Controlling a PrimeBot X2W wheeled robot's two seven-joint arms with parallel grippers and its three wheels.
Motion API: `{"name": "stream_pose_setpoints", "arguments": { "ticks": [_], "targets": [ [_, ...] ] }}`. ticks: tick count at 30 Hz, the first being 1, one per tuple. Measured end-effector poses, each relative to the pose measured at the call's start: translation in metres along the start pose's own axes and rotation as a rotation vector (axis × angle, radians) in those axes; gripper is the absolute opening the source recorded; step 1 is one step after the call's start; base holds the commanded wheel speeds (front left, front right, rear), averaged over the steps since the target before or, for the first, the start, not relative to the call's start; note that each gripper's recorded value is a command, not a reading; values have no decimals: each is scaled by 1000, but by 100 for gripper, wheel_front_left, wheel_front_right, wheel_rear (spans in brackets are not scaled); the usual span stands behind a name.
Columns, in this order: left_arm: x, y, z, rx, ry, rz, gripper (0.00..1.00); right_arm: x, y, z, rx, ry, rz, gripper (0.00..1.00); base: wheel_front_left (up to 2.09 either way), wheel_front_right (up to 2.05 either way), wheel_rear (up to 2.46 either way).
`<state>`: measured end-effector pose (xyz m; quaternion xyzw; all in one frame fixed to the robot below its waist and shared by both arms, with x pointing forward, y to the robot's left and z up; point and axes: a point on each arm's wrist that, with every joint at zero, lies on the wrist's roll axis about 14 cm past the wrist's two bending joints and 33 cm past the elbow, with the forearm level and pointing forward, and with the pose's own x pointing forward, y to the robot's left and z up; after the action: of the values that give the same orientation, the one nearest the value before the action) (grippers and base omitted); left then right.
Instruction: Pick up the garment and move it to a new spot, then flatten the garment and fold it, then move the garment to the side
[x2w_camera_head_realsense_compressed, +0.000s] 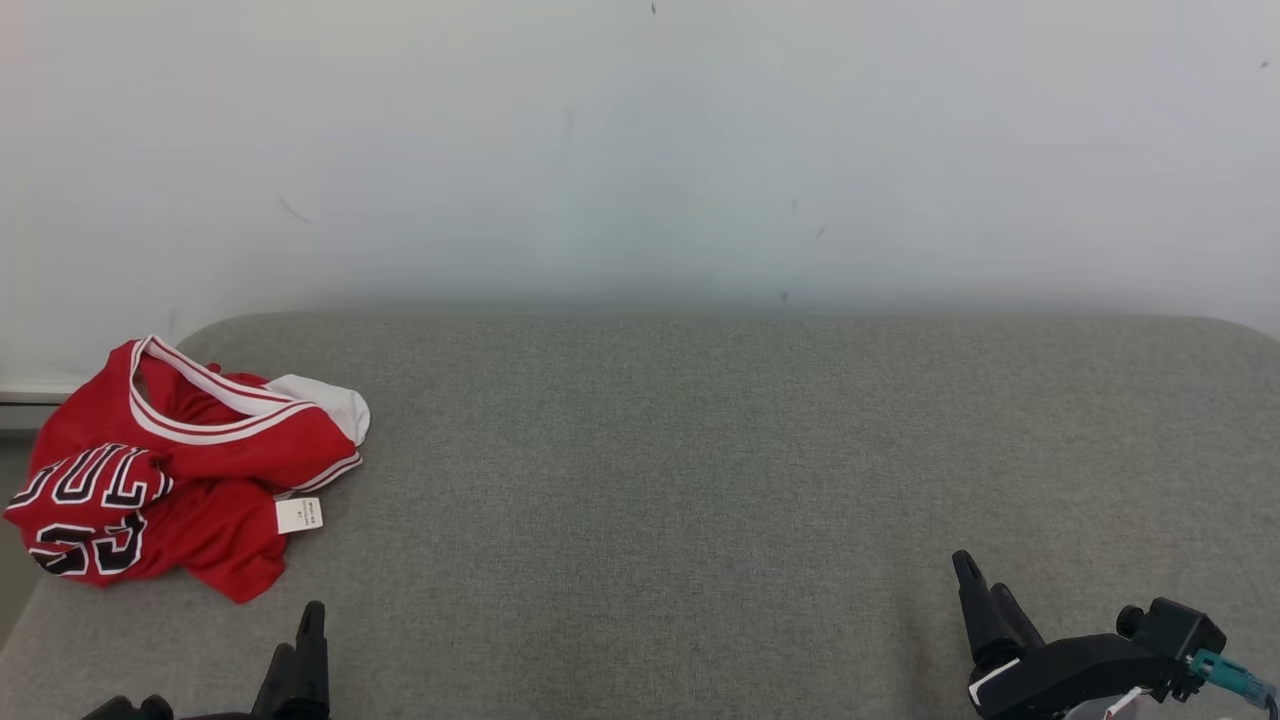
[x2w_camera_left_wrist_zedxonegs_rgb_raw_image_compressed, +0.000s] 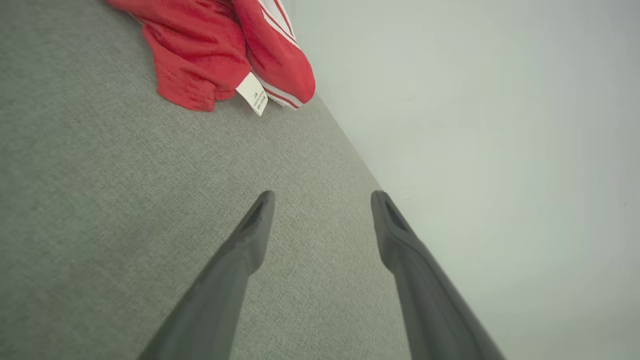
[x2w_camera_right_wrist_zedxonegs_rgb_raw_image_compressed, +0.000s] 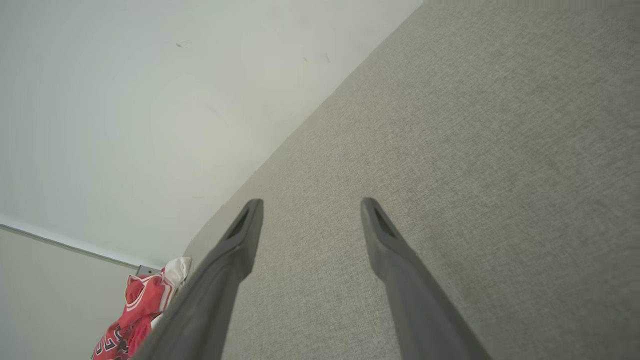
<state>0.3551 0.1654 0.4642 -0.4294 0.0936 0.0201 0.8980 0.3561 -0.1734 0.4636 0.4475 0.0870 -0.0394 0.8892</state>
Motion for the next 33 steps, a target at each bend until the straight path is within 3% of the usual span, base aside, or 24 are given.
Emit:
{"name": "stream_pose_setpoints", "arguments": {
  "ticks": [9,24,33],
  "targets": [
    [-3,-7,0,175,-13,-25,100,-1,3,6,-200,-34,7,100,0,0,0],
    [-10,-11,8,430,-80,-41,100,-5,-3,22,-352,-134,-41,100,0,0,0],
    [-16,-15,10,605,-99,-70,100,-7,2,21,-500,-161,-27,100,0,0,0]
  ]
}}
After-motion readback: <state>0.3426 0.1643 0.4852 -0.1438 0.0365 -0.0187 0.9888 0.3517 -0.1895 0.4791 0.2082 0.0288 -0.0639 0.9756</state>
